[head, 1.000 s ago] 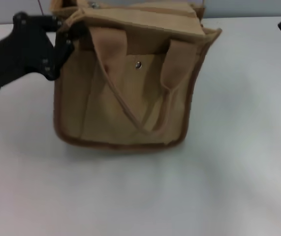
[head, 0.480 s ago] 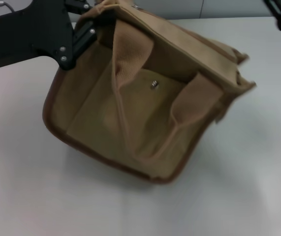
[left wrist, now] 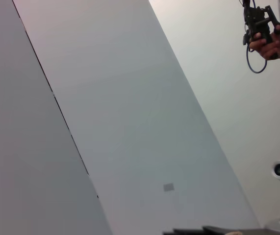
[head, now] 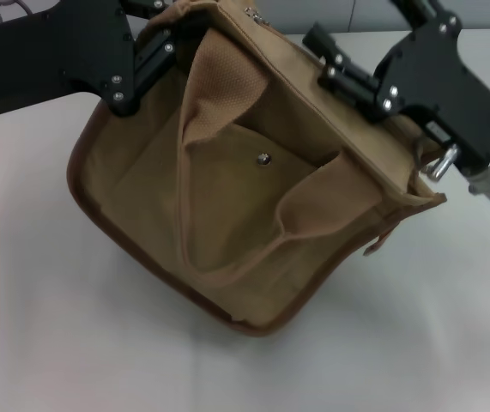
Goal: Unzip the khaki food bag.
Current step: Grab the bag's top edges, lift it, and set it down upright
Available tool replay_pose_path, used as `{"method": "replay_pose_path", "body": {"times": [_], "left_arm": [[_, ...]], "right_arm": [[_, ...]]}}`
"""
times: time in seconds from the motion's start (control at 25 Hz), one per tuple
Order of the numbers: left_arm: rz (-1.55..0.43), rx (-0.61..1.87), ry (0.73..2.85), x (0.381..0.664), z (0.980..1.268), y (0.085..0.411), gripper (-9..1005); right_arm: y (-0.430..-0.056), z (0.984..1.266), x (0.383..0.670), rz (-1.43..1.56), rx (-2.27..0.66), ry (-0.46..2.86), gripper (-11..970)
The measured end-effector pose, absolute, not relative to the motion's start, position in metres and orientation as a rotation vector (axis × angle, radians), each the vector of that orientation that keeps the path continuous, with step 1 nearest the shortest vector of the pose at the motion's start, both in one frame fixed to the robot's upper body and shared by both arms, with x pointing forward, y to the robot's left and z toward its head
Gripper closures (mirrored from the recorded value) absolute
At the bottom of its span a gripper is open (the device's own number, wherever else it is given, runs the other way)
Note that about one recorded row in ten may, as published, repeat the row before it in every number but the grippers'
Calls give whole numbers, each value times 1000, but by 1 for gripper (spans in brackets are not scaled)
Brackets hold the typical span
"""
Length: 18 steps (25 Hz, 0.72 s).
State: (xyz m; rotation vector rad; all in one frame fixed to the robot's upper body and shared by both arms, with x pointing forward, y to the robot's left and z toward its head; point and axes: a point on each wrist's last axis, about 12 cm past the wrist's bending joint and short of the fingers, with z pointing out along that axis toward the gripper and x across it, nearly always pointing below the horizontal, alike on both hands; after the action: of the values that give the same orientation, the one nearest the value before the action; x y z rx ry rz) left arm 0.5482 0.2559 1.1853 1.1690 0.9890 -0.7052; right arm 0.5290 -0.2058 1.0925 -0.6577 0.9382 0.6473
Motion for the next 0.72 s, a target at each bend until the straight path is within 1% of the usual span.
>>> {"method": "replay_pose_path", "body": {"times": [0.24,0.28,0.72], "left_arm": [[-708,1179,993,549,1183,251,923],[-715,1184,995,550,1182,246,922],[-719,1204,983,550,1181,238,908]], "right_arm": [[-202,1083,527,659,-729,994,244],[-199,1082,529,659,-753,1007,245],[-183,1081,539,614,-786,1024,260]]}}
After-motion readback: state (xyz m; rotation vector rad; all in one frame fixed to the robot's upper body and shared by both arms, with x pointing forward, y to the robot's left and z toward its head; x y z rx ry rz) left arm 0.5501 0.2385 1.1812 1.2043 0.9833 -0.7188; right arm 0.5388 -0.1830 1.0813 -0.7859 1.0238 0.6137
